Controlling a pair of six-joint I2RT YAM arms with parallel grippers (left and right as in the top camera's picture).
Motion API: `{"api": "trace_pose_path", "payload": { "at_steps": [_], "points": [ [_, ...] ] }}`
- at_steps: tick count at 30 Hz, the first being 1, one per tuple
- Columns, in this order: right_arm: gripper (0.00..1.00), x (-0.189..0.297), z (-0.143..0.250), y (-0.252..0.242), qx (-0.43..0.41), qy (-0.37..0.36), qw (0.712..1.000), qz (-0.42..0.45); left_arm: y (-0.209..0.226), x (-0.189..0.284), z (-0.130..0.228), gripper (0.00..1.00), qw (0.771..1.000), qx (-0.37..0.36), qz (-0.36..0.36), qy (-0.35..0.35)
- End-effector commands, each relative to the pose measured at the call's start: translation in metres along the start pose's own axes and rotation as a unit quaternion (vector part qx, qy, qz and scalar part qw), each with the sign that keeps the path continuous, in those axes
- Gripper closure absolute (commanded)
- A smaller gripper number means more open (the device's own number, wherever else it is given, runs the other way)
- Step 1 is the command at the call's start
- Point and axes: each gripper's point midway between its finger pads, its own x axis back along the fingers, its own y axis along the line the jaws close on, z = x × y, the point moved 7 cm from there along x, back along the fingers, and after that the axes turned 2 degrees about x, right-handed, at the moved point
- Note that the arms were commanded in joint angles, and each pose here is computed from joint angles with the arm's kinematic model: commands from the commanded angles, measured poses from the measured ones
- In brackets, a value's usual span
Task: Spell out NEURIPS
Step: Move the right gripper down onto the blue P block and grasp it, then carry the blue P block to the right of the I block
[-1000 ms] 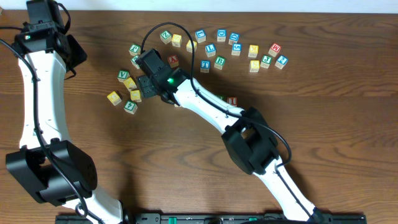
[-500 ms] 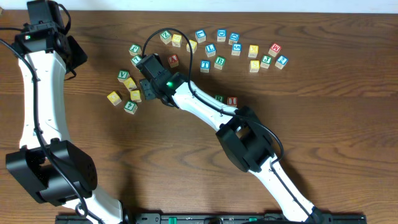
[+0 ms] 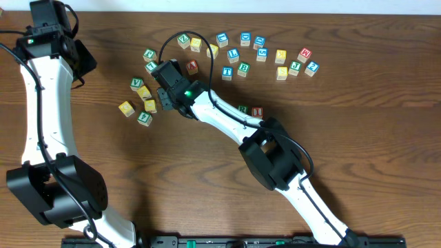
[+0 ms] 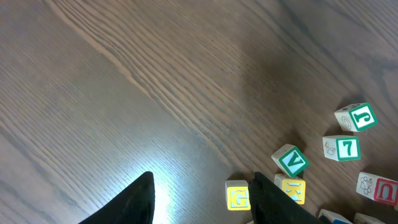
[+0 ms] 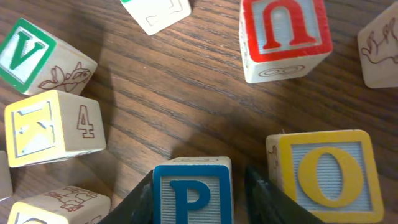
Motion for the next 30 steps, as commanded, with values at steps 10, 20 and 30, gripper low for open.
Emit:
{"api": "trace_pose_path", "payload": {
  "at_steps": [10,20,30],
  "points": [
    [0.7,0.013,-0.013,0.001,0.011,-0.02,1.0,0.011,-0.001,-0.019,0.007,0.51,1.0,-0.002,-0.014,0.023],
    [0.76,0.046,-0.033,0.005,0.009,-0.038,0.999,0.004,-0.001,-0.019,0.007,0.51,1.0,-0.002,-0.014,0.023],
    [0.75,0.148,-0.075,-0.014,-0.01,-0.061,0.998,0.009,-0.001,-0.019,0.007,0.51,1.0,-0.002,-0.014,0.023]
  ]
}}
